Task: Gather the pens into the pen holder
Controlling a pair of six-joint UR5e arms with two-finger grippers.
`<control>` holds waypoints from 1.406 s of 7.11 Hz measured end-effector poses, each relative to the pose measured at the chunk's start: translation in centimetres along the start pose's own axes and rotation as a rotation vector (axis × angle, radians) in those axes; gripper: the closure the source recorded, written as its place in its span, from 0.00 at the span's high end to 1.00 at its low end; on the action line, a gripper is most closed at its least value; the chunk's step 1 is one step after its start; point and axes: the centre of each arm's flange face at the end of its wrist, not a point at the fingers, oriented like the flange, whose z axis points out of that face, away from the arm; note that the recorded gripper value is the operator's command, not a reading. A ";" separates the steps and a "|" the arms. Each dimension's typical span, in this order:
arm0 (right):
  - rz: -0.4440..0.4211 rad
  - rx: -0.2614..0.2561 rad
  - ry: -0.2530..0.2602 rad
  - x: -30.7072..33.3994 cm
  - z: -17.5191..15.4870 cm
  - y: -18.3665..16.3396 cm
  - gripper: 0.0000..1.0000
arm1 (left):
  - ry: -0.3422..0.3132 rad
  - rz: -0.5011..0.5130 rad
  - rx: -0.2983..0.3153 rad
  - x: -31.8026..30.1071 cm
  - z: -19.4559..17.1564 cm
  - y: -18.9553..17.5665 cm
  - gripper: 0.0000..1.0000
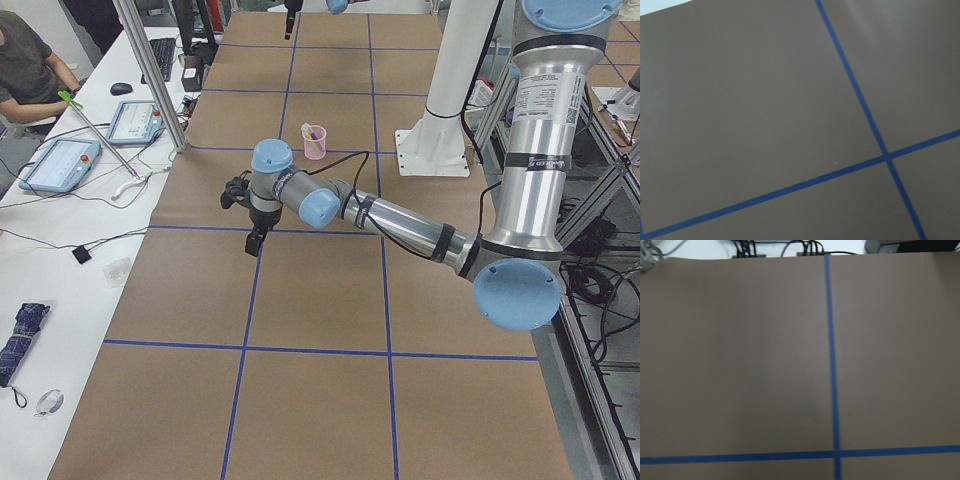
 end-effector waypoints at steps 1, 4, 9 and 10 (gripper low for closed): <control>-0.013 -0.055 -0.026 8.2 0.6 -0.4 1.00 | 0.001 -0.013 -0.044 -3.4 -0.5 0.8 0.99; -0.037 -0.158 -0.066 22.0 4.1 1.9 1.00 | 0.114 -0.066 -0.095 -12.1 -0.9 3.3 0.99; -0.029 -0.199 -0.072 23.4 5.4 2.7 1.00 | 0.119 -0.185 -0.131 -16.2 0.2 8.1 1.00; -0.028 -0.201 -0.072 23.5 5.5 3.1 1.00 | 0.111 -0.220 -0.106 -16.2 -1.1 8.1 1.00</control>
